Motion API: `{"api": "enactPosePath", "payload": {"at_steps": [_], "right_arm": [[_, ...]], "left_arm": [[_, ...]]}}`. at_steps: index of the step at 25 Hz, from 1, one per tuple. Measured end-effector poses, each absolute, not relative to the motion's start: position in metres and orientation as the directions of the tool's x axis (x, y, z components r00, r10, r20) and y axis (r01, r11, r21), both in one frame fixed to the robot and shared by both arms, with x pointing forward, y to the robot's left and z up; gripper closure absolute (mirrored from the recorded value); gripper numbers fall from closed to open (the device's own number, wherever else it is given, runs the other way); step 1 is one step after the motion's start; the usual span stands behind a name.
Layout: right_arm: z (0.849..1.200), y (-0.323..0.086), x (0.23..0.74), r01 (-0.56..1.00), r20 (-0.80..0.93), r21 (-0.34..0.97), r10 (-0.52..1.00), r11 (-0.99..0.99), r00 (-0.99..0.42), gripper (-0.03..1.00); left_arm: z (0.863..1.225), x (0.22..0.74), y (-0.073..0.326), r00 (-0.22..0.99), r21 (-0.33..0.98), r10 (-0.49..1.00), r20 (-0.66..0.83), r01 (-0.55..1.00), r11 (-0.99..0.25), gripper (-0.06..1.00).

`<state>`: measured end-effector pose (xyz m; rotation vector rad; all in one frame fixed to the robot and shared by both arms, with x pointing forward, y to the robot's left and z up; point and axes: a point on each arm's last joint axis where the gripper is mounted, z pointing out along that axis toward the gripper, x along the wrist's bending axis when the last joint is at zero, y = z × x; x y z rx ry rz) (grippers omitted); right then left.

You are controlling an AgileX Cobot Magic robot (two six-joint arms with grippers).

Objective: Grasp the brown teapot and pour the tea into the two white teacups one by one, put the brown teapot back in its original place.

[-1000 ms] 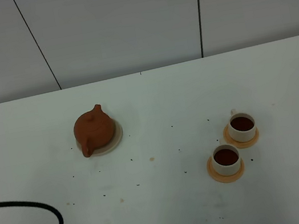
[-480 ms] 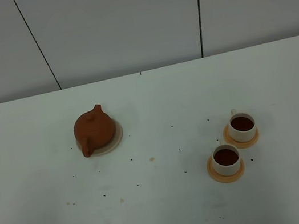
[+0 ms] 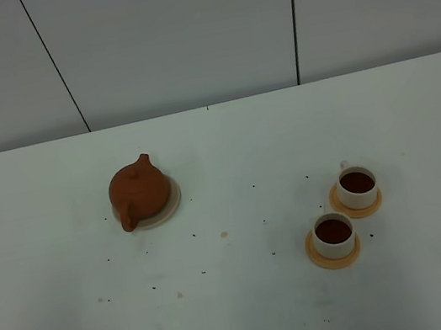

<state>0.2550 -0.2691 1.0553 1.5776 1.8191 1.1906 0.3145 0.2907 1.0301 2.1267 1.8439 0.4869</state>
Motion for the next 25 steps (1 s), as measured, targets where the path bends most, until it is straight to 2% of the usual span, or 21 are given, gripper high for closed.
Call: {"api": "enactPosePath", "payload": {"at_steps": [3, 9, 14, 25], "right_arm": [[1.055, -0.269, 0.255, 0.56, 0.196, 0.828, 0.95, -0.028, -0.243, 0.66], [1.055, -0.269, 0.255, 0.56, 0.196, 0.828, 0.95, -0.028, -0.243, 0.66], [1.055, -0.269, 0.255, 0.56, 0.196, 0.828, 0.95, -0.028, -0.243, 0.66], [1.055, -0.269, 0.255, 0.56, 0.196, 0.828, 0.95, -0.028, -0.243, 0.66]], "left_arm": [[1.032, 0.311, 0.294, 0.086, 0.45, 0.994, 0.062, 0.887, -0.105, 0.66], [1.036, 0.302, 0.308, -0.073, 0.503, 0.996, 0.053, 0.864, 0.036, 0.66], [1.042, 0.286, 0.312, -0.143, 0.587, 0.989, 0.038, 0.804, 0.094, 0.66], [1.048, 0.253, 0.309, -0.123, 0.749, 0.992, 0.017, 0.658, 0.069, 0.66]]}}
